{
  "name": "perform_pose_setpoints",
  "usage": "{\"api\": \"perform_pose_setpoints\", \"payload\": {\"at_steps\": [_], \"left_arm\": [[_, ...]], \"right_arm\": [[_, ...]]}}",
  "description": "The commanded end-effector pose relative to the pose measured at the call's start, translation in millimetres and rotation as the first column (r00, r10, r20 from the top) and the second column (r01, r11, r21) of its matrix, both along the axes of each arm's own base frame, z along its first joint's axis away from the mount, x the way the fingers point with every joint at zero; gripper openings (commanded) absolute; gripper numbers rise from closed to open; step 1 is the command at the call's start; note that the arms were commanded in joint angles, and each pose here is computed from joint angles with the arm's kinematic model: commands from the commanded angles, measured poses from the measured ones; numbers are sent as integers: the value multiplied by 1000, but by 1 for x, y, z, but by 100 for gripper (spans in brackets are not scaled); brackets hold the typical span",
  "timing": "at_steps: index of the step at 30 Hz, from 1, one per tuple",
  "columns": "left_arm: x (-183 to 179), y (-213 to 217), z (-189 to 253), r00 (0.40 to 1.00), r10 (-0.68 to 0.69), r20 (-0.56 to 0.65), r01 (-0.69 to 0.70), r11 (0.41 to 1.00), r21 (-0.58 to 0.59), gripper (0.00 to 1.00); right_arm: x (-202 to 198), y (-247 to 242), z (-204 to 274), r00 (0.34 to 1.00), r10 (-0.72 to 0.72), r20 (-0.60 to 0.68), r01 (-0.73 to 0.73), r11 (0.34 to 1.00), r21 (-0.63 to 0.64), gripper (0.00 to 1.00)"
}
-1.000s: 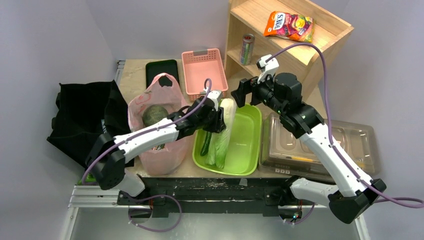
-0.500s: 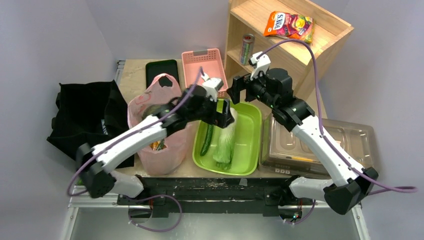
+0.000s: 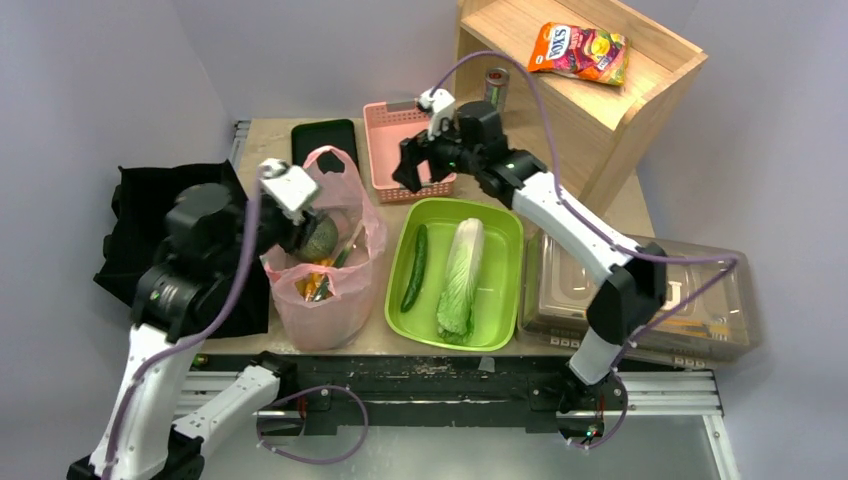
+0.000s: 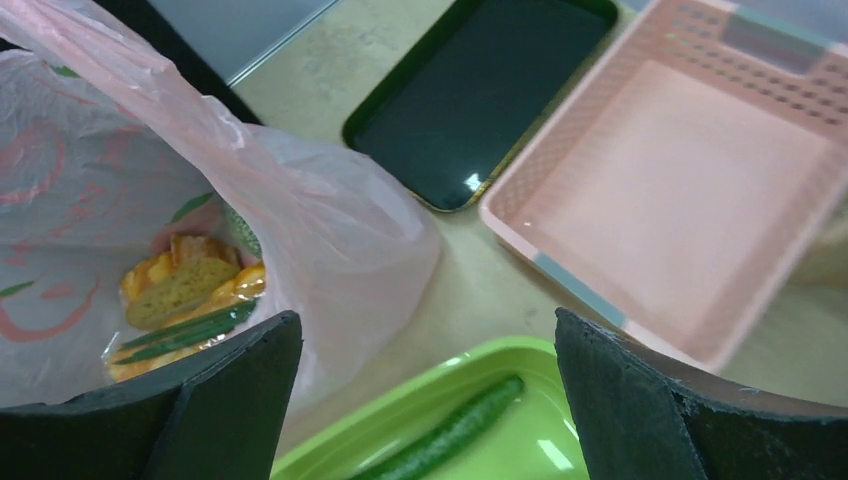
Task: Untie the knot of the grocery bags and take out the mixed food
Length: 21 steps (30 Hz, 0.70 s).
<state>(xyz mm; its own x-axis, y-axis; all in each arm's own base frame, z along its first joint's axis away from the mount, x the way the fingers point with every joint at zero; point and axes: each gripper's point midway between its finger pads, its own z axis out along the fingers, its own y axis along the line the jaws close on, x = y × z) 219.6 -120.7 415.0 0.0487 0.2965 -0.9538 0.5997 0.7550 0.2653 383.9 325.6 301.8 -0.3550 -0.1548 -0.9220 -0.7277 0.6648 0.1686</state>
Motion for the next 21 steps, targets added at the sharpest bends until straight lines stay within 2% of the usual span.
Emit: {"api": "perform_pose_setpoints", "payload": {"at_steps": [1,5,8,10,12,14,16,17,18,19,21], "left_arm": [[-25,8,-129,934,-107,-341,221,922,317,38],[-72,13,-192,849,-231,-475,428,829,361,38],[-97,26,-233,787,-243,-567,525,747,408,38],[-105,36,-253,771,-226,-595,556,694,457,41],[-108,43,-265,774,-215,-596,567,653,501,45],[-107,44,-263,792,-222,-569,557,644,524,50],[-106,42,-256,804,-232,-547,546,651,527,56],[-102,42,-252,821,-219,-527,520,667,534,59],[-93,41,-245,851,-180,-493,460,710,534,61],[-83,44,-237,878,-112,-466,379,758,531,62],[-67,39,-217,904,-61,-422,277,836,473,62]], "right_arm": [[-11,64,12,985,163,53,-166,985,51,95],[-9,103,-8,974,223,38,-225,973,53,94],[-14,125,-26,963,268,-4,-267,961,67,93],[-22,137,-37,955,295,-22,-293,953,75,91],[-30,146,-48,948,318,-33,-315,946,71,85],[-35,151,-57,942,334,-40,-331,941,66,68],[-41,153,-62,935,351,-54,-347,935,72,41],[-44,152,-62,930,363,-58,-358,930,80,26],[-46,152,-60,928,369,-52,-364,927,90,11],[-50,151,-59,927,373,-46,-367,925,99,0],[-57,151,-53,921,389,-13,-385,916,112,0]]}}
